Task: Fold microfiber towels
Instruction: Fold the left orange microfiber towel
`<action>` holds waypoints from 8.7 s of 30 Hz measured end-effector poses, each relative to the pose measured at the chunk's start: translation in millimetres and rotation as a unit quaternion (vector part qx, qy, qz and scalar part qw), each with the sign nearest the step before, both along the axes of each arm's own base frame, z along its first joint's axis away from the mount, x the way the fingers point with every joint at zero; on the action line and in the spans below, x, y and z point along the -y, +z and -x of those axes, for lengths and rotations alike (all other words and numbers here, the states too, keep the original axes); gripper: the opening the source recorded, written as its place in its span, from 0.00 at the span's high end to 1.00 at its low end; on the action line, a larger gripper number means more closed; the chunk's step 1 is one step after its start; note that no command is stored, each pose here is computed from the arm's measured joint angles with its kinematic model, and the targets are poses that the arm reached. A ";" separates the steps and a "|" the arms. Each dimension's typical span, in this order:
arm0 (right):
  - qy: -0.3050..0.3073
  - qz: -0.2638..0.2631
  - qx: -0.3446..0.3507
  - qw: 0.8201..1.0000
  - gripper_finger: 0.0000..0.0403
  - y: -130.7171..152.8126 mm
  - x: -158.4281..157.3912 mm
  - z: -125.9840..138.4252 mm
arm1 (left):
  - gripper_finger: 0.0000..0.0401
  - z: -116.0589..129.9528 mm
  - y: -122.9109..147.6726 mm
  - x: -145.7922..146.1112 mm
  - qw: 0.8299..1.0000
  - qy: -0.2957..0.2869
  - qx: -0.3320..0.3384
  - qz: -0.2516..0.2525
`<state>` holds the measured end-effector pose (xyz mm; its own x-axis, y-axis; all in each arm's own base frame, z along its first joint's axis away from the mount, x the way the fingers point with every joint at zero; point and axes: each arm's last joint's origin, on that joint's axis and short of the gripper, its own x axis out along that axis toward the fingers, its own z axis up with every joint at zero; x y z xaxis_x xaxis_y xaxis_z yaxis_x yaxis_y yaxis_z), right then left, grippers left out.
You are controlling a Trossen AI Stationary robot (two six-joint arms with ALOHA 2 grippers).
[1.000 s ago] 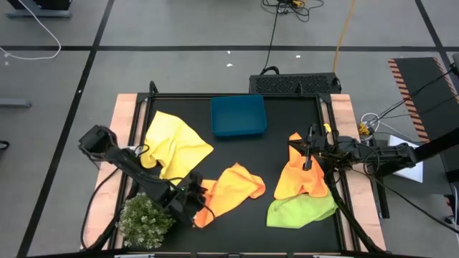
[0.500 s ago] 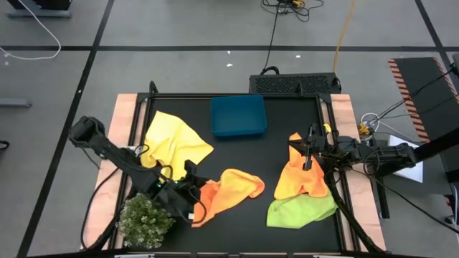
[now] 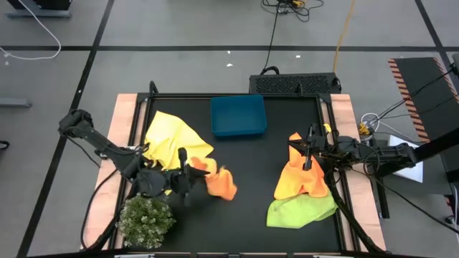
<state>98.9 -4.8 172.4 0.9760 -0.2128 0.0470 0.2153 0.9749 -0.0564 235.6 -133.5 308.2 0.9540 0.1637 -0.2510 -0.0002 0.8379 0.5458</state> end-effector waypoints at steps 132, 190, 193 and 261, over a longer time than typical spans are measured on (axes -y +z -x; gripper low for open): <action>0.143 -0.014 -0.257 0.956 0.73 -86.7 -31.2 -229.6 | 0.99 -29.1 1.4 -66.0 0.987 0.121 0.029 0.103; 0.060 -0.124 -0.344 0.929 0.99 -3.6 -121.2 -147.8 | 1.00 40.8 -49.8 -0.6 0.963 0.197 -0.126 0.133; 0.037 -0.126 -0.370 0.920 0.99 -21.5 -118.7 -153.4 | 1.00 35.4 -62.9 3.7 0.961 0.206 -0.147 0.109; 0.001 -0.044 -0.211 0.976 1.00 85.3 -72.2 -105.2 | 0.99 52.6 -29.5 -38.2 0.951 0.302 -0.037 0.062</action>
